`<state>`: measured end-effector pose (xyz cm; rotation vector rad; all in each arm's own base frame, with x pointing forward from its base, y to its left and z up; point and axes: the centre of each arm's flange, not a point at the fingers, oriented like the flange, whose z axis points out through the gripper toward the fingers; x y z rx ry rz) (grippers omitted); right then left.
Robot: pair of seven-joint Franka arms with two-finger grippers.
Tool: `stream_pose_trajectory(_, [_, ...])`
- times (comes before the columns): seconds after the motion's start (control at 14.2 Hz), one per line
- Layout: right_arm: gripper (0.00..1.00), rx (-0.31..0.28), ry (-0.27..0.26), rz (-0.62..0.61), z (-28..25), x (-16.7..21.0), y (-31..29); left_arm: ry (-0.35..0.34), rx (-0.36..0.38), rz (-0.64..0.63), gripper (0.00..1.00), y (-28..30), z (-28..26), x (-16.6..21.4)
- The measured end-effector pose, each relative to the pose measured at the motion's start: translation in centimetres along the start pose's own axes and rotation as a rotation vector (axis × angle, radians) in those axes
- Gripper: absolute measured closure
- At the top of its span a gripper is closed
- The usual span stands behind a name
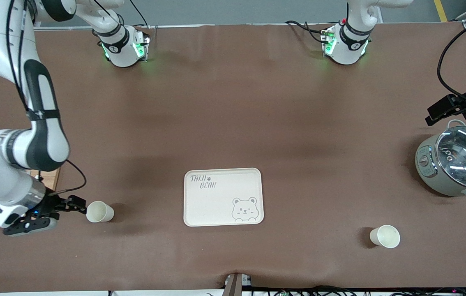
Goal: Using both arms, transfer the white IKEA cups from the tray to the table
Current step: 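Open the right gripper to release the cup and lift away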
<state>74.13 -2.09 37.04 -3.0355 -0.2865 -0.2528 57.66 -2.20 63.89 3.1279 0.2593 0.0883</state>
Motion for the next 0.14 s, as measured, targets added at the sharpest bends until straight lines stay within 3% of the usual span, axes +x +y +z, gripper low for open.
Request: stream_pose_trajectory(0.14, [0.0, 0.012, -0.022, 0.008, -4.0, -0.1, 0.3, 0.0, 0.0, -0.002, 0.0, -0.1, 0.0, 0.0])
